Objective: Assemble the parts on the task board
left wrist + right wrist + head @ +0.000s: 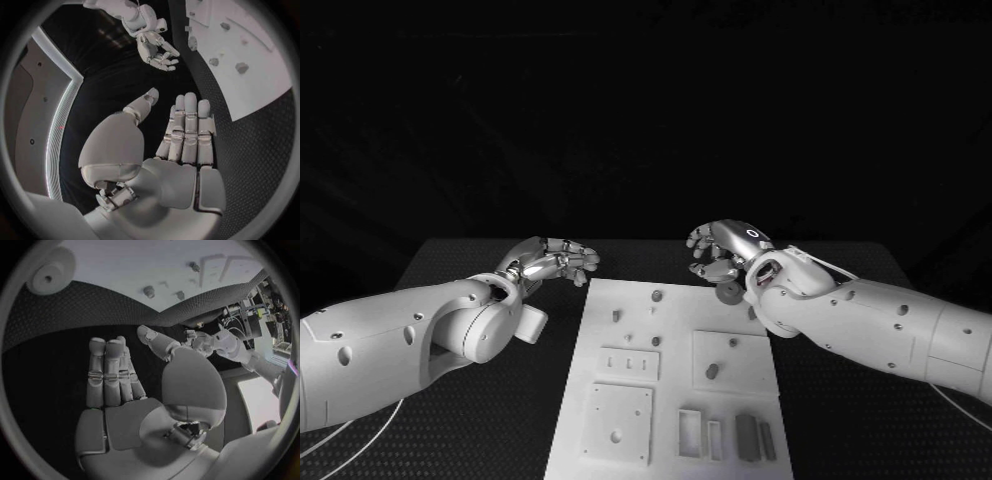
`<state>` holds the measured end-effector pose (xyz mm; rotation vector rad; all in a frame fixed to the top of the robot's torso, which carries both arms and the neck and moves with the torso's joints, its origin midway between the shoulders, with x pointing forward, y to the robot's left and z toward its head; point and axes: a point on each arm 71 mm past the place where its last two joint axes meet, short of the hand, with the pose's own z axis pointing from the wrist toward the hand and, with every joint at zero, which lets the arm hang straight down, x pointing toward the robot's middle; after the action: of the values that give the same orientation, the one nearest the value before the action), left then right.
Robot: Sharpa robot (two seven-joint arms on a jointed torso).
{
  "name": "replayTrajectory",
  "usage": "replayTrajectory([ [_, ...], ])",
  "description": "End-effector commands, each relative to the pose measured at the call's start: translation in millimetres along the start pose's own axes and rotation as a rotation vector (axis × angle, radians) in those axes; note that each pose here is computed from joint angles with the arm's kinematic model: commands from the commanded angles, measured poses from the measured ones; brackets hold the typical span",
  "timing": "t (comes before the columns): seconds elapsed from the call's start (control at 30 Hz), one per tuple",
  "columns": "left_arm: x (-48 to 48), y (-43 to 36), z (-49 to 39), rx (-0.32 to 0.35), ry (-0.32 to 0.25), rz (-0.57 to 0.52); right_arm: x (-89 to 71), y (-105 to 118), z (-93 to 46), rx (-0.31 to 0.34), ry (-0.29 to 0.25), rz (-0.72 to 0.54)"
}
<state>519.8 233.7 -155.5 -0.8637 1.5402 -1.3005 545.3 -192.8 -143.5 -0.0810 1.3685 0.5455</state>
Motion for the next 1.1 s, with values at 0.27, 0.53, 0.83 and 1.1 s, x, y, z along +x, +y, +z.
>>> replayTrajectory([
  [0.27,-0.7,-1.1,3.2,0.015,0.005,0.001,-8.7,-47.0,-13.0,0.054,0.179,0.045],
  [0.53,-0.2,0.4,3.1,0.011,0.008,-0.001,2.7,-70.3,-14.5,0.121,0.233,0.026],
  [0.83,-0.2,3.1,3.1,0.006,0.009,-0.001,27.5,-79.3,-21.5,0.147,0.274,0.024],
  [1.1,-0.6,3.4,2.7,0.005,0.009,-0.001,31.7,-77.5,-21.7,0.137,0.276,0.02],
])
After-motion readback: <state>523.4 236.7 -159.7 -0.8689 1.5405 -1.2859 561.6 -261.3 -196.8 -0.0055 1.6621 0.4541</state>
